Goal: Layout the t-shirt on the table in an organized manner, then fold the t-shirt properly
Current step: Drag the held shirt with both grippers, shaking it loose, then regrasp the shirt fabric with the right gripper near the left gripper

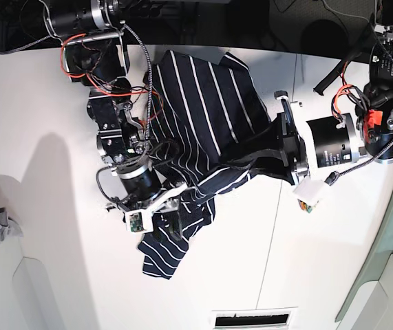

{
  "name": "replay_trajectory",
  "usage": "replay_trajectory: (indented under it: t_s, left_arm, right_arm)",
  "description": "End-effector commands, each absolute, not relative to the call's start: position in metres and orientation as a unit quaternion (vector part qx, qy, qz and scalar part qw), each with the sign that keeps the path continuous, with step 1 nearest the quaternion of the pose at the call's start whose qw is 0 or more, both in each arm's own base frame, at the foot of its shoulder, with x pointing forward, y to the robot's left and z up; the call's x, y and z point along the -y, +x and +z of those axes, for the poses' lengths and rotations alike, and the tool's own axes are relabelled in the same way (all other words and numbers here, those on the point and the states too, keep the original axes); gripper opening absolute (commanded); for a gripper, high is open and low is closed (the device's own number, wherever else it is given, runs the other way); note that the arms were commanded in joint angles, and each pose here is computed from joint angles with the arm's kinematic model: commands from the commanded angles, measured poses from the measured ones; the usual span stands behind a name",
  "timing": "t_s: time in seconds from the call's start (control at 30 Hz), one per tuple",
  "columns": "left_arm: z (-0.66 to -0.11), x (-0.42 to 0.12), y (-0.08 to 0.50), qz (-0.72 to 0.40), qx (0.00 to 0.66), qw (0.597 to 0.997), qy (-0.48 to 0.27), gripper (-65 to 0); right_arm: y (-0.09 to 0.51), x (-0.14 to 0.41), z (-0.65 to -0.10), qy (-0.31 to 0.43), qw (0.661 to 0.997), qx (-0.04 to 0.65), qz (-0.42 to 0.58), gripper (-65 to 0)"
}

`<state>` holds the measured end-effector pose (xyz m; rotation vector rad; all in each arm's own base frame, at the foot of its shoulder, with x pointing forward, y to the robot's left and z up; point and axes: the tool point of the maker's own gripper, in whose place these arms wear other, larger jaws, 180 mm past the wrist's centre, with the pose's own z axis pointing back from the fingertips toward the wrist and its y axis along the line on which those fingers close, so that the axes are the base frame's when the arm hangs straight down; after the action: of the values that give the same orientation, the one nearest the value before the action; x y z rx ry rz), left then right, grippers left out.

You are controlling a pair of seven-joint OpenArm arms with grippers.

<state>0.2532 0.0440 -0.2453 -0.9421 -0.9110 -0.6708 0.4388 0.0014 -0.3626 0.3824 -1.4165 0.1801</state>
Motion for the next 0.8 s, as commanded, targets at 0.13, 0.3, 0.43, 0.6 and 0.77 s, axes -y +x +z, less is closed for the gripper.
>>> replay_trajectory:
  t_s: [0.13, 0.3, 0.43, 0.6, 0.77]
  left_arm:
    - [-0.238, -0.043, 0.247, -0.3, 0.424, 0.729, -0.446, -65.0]
    - [-0.239, -0.043, 0.247, -0.297, 0.424, 0.729, -0.447, -65.0]
    - [-0.239, -0.043, 0.247, -0.297, 0.424, 0.729, -0.447, -65.0]
    - [-0.246, -0.046, 0.25, -0.305, 0.424, 0.739, -0.425, -65.0]
    - [-0.268, -0.061, 0.263, -0.321, 0.429, 0.767, -0.353, -65.0]
  right_arm:
    - [0.436, -0.036, -0.359, 0.233, 0.752, 0.603, 0.131, -32.9]
    - [0.408, -0.057, -0.419, 0.229, 0.809, 0.513, 0.176, -33.0]
    - [0.38, -0.06, -0.463, 0.221, 0.838, 0.456, 0.204, -33.2]
    - [0.364, -0.051, -0.478, 0.218, 0.842, 0.449, 0.203, -47.5]
    - [0.336, -0.055, -0.472, 0.238, 0.828, 0.476, 0.175, -49.4]
